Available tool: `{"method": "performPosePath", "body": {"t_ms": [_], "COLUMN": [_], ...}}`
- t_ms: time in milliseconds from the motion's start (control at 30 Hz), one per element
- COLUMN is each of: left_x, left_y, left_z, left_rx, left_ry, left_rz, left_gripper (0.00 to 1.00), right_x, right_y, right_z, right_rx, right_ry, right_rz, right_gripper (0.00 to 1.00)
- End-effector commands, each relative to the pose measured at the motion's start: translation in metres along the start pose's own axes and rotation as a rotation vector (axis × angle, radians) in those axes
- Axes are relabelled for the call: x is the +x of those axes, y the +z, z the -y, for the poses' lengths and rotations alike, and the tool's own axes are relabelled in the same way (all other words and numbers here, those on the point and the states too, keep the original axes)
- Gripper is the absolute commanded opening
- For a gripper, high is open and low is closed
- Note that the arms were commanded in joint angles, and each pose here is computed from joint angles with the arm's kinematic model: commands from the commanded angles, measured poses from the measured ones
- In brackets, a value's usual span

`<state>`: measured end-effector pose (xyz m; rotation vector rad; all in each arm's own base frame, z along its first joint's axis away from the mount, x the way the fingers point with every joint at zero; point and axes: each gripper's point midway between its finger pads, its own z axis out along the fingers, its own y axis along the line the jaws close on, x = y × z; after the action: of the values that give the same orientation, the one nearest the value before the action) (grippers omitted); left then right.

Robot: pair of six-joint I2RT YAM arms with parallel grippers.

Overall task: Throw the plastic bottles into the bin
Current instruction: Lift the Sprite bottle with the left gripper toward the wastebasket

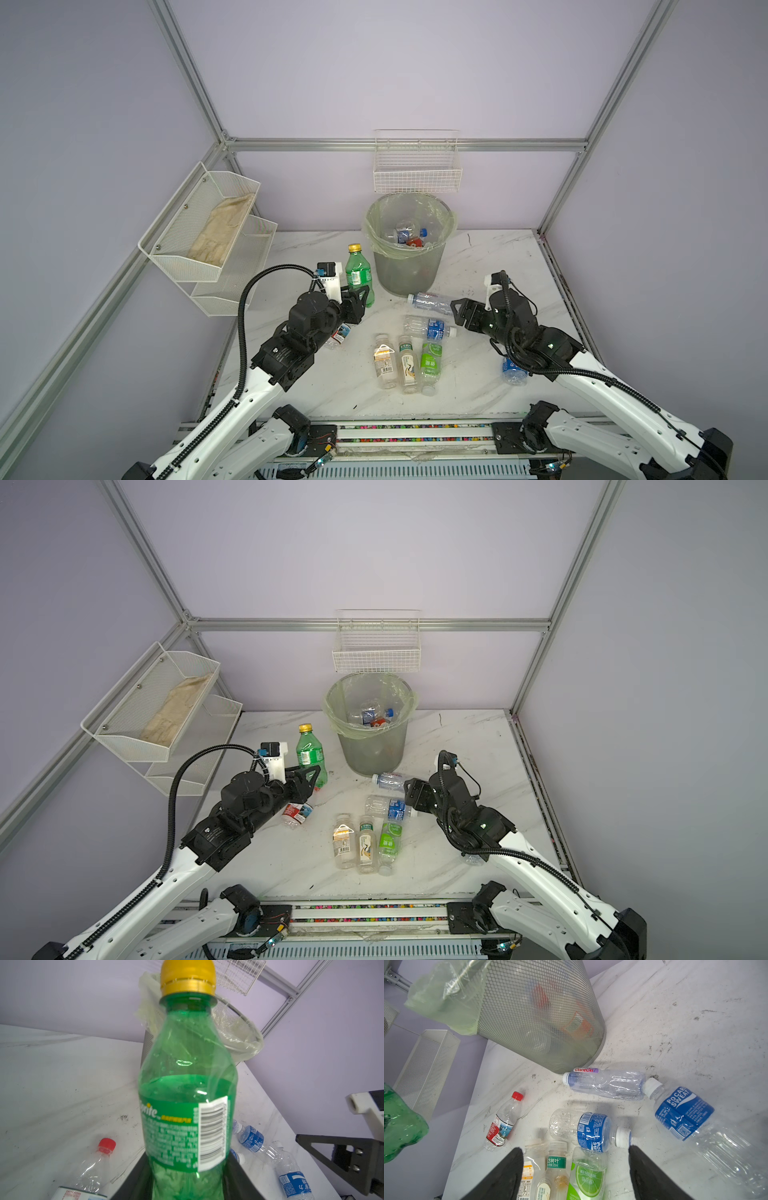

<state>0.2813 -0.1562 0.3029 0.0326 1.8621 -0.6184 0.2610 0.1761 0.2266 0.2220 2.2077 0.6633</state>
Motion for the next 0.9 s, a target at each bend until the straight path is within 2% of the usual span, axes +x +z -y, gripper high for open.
{"method": "performPosePath", "body": {"t_ms": [0,500,667,867], "left_x": [-0.029,-0.083,-0.088,-0.104], "left_y": [-0.016,-0.081,-0.075,-0.049], "left_z": [0.022,0.020,0.023,0.033], "left_rx": [0.103,0.108,0.097,0.080], "left_ry": [0.022,0.031,0.046,0.078], "left_rz": [0.115,0.410,0.400,0.387], "left_gripper": [0.44,0.42,0.42,0.42], "right_x": [0.001,0.003,0.002,0.000], "right_y": [0.000,0.001,0.001,-0.001], "right_z": [0.001,0.001,-0.001,-0.003], "right_rx": [-0.007,-0.011,-0.018,-0.020], "right_ry": [0.017,0.027,0.032,0.034], "right_rz": [0.002,-0.003,-0.003,0.002], "right_gripper": [0.81,0.81,0.81,0.80]}}
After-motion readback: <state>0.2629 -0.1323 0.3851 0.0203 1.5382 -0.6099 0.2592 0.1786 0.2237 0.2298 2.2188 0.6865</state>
